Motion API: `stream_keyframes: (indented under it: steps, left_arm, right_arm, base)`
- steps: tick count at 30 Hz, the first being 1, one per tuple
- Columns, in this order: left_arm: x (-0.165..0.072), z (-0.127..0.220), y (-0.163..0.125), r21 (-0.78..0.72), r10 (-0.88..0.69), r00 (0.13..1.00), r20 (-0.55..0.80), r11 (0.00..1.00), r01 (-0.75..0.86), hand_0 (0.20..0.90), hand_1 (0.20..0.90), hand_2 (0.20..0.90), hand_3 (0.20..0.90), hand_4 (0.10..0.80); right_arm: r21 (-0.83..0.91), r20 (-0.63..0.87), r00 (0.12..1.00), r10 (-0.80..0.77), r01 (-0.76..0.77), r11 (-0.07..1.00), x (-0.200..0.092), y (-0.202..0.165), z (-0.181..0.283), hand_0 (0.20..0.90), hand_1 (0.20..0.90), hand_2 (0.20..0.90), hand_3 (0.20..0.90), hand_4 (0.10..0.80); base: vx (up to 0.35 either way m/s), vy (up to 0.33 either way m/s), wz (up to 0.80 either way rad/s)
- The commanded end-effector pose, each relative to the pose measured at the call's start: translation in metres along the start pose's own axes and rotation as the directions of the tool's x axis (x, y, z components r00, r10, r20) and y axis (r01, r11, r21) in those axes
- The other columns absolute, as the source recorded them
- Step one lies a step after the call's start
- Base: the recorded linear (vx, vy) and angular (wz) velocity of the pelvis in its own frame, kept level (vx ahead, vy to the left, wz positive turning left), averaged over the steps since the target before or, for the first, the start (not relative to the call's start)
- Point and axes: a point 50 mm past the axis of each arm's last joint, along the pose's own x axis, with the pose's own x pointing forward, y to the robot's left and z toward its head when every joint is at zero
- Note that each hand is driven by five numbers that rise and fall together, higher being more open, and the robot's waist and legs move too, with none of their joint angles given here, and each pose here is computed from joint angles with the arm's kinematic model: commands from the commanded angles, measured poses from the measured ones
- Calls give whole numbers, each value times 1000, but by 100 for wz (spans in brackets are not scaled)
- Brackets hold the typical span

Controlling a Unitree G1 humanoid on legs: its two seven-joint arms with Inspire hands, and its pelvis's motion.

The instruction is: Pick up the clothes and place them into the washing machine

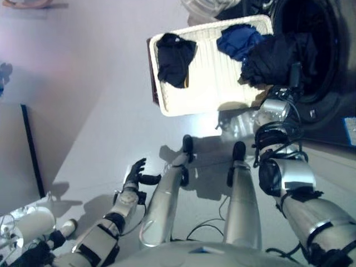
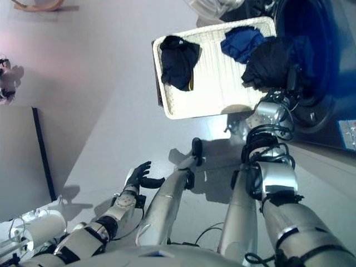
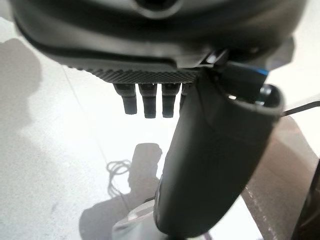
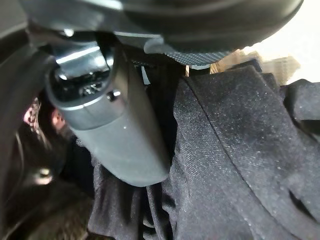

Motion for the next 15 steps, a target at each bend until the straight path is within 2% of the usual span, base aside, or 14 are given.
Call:
stream_keyframes:
  steps: [1,7,15]
  left_arm:
    - [1,1,7,-9,58,998,12,998,-58,900,900,900,900,800]
    - [0,16,-8,-8,3,995,96,1000,-3,900,900,900,900,800]
    - [-7,7,-14,-8,-21,995,99,1000,21,900,900,900,900,800]
  right_arm:
    - [106,179,957,229,-250,962,-4,85,41,300,300,300,300,400]
    - [142,342,901,267,-330,933,-2,127,102,300,300,300,300,400]
    - [219,502,823,267,-420,881,-9,159,175,300,300,300,300,400]
  base:
    - [0,0,0]
    - [49,51,3]
    - [45,29,19]
